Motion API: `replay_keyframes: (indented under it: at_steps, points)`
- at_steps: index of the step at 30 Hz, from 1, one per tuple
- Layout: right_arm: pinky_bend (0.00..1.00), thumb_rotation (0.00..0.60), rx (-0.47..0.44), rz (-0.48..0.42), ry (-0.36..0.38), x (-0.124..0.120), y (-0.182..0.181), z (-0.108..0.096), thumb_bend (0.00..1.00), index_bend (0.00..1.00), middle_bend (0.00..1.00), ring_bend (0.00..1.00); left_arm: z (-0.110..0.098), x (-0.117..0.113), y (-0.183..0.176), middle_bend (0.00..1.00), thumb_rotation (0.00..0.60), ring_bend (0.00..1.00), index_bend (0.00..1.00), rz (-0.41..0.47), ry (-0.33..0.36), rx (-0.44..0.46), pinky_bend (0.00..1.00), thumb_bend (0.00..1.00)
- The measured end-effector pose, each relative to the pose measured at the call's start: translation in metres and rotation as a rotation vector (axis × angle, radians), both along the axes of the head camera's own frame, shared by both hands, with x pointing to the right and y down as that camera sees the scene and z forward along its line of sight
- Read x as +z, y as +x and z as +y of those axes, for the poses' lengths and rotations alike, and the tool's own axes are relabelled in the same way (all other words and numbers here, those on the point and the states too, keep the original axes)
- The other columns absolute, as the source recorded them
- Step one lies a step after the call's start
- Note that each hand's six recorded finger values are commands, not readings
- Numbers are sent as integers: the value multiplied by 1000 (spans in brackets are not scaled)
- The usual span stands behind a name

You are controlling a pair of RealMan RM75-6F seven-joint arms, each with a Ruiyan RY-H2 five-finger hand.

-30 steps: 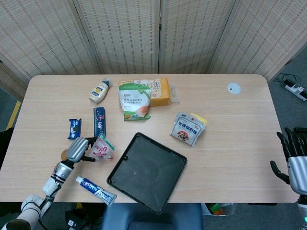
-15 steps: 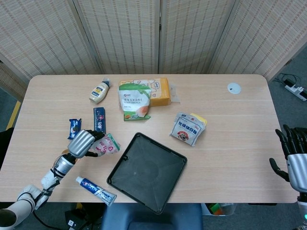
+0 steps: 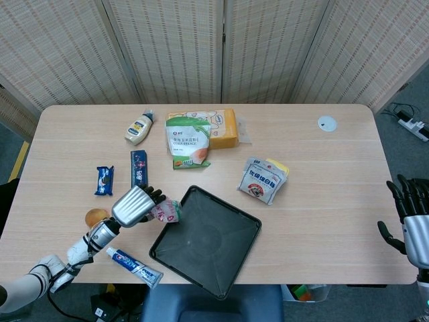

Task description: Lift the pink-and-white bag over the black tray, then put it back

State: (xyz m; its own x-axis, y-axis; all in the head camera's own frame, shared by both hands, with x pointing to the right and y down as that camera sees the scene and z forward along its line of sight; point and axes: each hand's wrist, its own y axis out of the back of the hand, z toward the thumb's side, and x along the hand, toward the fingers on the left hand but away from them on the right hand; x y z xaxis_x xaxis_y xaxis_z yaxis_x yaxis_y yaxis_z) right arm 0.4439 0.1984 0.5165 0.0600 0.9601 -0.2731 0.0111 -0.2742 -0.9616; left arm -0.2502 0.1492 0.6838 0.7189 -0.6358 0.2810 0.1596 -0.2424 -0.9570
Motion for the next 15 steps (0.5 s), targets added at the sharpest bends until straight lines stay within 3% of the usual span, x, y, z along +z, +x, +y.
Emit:
replay_keyframes:
  at_steps: [15]
  points:
    - [24, 600, 12, -8, -1, 2, 4, 2, 347, 33, 38, 31, 19, -1, 21, 756, 600, 703, 474, -215, 137, 197, 714, 582]
